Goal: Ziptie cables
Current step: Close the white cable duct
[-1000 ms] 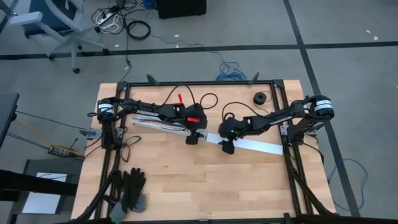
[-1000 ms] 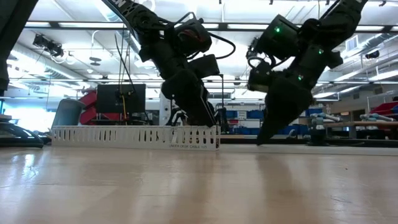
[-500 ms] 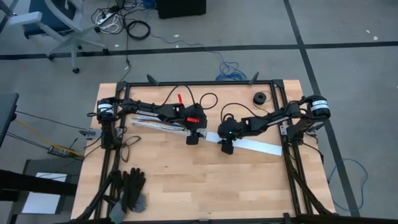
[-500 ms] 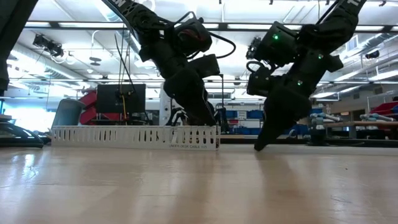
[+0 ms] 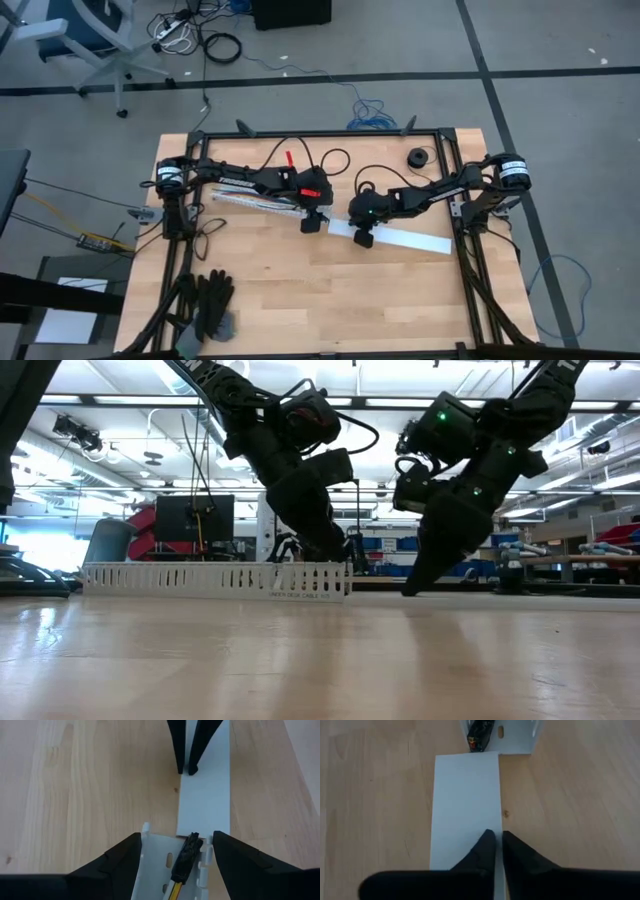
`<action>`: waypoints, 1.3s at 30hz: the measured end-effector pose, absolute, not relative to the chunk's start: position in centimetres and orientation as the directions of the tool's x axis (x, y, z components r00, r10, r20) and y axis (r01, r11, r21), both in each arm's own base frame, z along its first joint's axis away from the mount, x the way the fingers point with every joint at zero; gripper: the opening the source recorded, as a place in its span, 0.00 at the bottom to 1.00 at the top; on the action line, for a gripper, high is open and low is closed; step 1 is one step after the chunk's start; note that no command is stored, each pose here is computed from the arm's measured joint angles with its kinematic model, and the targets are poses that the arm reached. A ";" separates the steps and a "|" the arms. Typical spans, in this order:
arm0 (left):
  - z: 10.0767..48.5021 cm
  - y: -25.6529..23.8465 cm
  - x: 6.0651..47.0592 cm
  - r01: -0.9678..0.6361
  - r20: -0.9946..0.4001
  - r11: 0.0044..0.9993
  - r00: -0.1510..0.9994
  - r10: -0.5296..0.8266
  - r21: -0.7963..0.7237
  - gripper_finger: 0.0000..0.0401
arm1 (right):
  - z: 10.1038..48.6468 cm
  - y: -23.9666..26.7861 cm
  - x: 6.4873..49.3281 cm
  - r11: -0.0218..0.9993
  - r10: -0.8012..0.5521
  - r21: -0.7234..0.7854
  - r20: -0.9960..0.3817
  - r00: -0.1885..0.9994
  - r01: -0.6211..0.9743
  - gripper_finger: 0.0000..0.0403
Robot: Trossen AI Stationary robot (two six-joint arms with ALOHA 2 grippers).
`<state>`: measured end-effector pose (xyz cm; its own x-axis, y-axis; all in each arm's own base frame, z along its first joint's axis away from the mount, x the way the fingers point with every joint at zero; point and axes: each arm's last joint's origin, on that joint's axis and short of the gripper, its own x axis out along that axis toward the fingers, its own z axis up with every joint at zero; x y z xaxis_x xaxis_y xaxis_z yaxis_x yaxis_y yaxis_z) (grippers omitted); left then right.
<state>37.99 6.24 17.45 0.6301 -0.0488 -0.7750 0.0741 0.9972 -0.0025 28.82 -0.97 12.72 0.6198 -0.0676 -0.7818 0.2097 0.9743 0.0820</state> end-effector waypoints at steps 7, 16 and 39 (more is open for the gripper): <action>17.5 6.3 38.1 0.076 -0.769 0.997 0.638 -0.047 0.002 0.56 | 13.2 -1.0 28.9 0.973 -0.067 0.094 -0.758 0.649 0.210 0.02; 18.1 6.3 38.5 0.055 -0.751 0.998 0.659 -0.041 -0.006 0.56 | 17.2 -0.9 28.1 0.976 -0.070 0.110 -0.653 0.754 0.186 0.05; 21.5 3.1 40.7 0.074 -0.676 0.997 0.736 -0.042 0.018 0.56 | 16.8 -1.2 25.8 0.960 -0.171 -0.005 -0.799 0.577 0.279 0.05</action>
